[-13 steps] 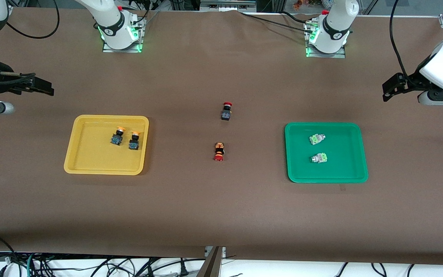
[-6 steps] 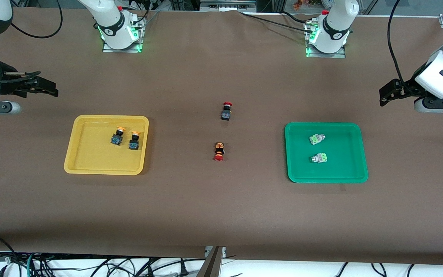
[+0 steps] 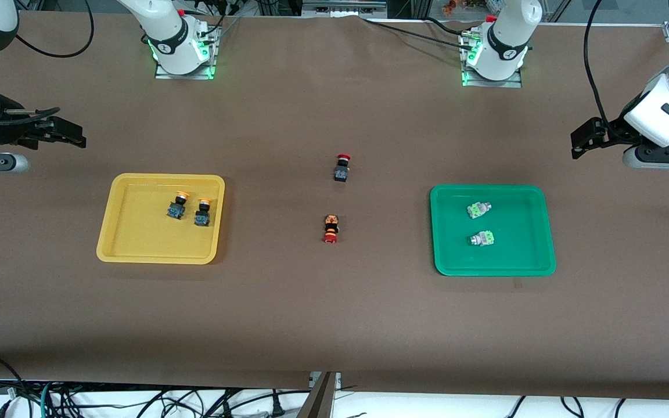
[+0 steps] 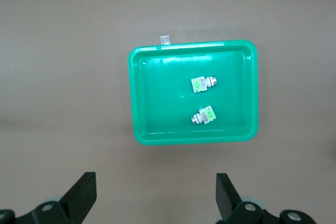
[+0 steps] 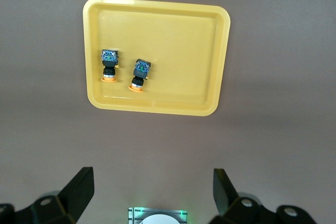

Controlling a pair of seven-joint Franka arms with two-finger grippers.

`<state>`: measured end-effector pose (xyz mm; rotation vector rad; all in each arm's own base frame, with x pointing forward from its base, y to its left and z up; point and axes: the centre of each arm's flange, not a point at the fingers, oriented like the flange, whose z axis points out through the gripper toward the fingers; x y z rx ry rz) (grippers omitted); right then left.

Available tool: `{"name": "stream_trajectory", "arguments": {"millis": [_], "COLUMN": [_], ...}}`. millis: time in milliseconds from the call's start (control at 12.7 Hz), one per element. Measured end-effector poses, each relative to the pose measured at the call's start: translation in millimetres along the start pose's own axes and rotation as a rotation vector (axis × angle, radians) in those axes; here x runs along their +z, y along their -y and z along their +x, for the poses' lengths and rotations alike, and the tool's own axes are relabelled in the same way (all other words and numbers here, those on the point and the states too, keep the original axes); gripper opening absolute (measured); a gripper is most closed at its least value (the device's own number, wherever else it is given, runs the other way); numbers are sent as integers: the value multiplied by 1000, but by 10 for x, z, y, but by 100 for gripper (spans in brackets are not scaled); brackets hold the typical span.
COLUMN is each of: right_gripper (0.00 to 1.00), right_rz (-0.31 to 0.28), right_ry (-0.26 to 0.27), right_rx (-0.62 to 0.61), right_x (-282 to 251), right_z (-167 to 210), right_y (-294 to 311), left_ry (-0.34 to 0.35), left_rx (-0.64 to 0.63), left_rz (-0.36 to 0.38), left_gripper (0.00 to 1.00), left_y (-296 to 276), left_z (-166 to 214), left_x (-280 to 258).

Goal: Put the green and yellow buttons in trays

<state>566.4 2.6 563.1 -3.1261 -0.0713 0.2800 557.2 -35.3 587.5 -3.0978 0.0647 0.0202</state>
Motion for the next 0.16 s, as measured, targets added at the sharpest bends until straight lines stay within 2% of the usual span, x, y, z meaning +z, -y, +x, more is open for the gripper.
{"name": "stream_trajectory", "arguments": {"millis": [157], "right_gripper": [100], "right_rz": [0], "right_ry": [0], "right_rx": [0], "right_x": [0], "right_z": [0], "right_y": [0], "left_ry": [0], "left_rx": [0], "left_rz": [0], "left_gripper": [100], "left_y": [0], "left_z": [0], "left_x": [0]}}
